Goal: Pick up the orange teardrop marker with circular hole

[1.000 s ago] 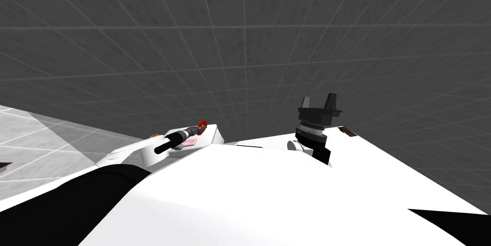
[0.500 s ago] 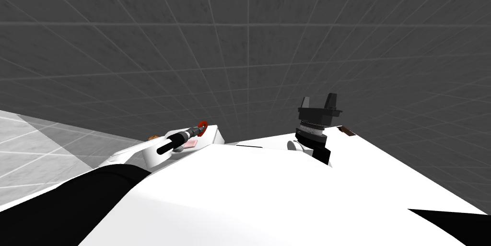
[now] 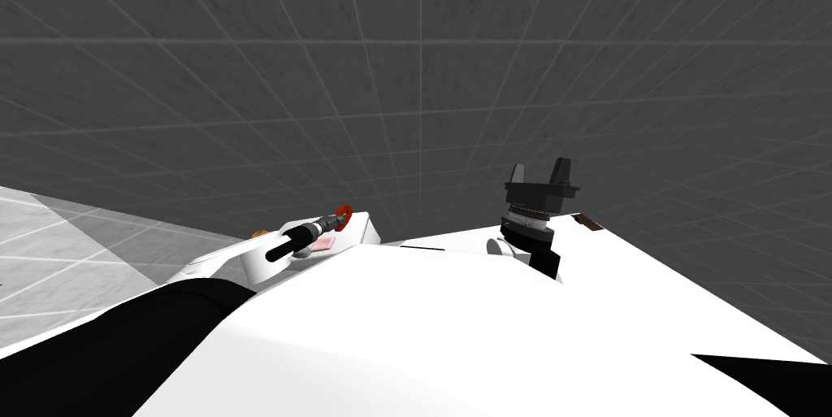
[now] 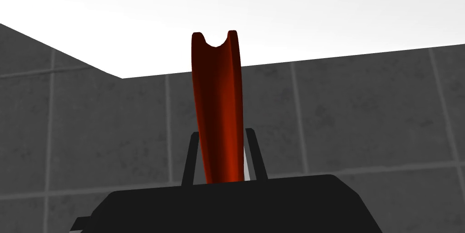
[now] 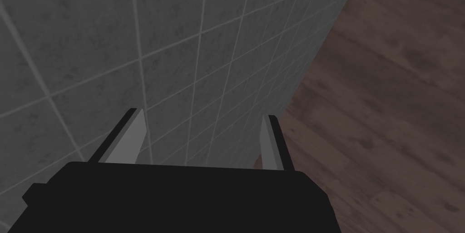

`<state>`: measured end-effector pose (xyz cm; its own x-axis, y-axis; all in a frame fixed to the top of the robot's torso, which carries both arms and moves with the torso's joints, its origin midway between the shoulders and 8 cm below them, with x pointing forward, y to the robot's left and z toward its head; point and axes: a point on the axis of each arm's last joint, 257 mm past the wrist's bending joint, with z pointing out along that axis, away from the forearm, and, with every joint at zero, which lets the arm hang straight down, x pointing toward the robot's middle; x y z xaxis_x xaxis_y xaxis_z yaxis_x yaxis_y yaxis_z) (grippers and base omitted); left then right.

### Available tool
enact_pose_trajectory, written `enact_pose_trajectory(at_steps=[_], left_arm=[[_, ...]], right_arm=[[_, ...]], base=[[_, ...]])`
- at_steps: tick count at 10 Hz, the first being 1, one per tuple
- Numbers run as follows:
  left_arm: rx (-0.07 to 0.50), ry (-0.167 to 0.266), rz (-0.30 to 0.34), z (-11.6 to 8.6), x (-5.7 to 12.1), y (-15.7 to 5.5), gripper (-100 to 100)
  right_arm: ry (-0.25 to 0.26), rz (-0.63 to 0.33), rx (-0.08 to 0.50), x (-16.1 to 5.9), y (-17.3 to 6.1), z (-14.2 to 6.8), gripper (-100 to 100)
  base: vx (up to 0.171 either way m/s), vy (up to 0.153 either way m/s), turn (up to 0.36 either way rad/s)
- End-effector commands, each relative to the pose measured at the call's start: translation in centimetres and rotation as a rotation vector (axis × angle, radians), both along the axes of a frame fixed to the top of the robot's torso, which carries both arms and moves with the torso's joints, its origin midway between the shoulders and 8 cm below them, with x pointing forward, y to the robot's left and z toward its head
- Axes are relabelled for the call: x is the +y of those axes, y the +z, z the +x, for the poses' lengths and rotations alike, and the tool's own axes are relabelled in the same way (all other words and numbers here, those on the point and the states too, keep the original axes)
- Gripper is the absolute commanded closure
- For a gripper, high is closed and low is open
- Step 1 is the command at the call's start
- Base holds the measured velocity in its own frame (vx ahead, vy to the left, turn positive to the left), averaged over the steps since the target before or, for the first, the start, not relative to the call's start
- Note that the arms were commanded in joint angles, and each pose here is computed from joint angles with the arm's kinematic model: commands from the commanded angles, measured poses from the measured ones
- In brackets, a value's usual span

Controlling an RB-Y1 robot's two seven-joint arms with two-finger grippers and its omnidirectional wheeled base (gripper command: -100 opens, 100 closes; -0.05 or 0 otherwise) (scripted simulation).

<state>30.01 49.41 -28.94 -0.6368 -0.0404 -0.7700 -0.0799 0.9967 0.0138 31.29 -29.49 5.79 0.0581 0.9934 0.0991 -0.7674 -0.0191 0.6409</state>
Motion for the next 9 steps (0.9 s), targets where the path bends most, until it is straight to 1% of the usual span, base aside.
enact_pose_trajectory(at_steps=[1, 5, 7, 8, 9], left_arm=[[-0.002, -0.007, -0.004, 0.3, 0.7, 0.4, 100], [-0.001, -0.019, -0.003, 0.8, 2.1, 1.0, 100], [0.002, -0.027, -0.002, 1.1, 3.2, 1.5, 100], [0.002, -0.025, -0.001, 1.0, 2.9, 1.4, 100], [0.002, -0.025, -0.003, 0.9, 2.9, 1.4, 0]], right_arm=[[0.000, 0.000, 0.000, 0.0, 0.0, 0.0, 0], [0.000, 0.000, 0.000, 0.0, 0.0, 0.0, 0], [0.000, 0.000, 0.000, 0.0, 0.0, 0.0, 0], [0.000, 0.000, 0.000, 0.0, 0.0, 0.0, 0], [0.000, 0.000, 0.000, 0.0, 0.0, 0.0, 0]], base=[[-0.021, -0.052, 0.043], [-0.026, -0.066, 0.037], [-0.025, -0.058, 0.045], [-0.011, -0.024, 0.013], [0.000, 0.000, 0.000]])
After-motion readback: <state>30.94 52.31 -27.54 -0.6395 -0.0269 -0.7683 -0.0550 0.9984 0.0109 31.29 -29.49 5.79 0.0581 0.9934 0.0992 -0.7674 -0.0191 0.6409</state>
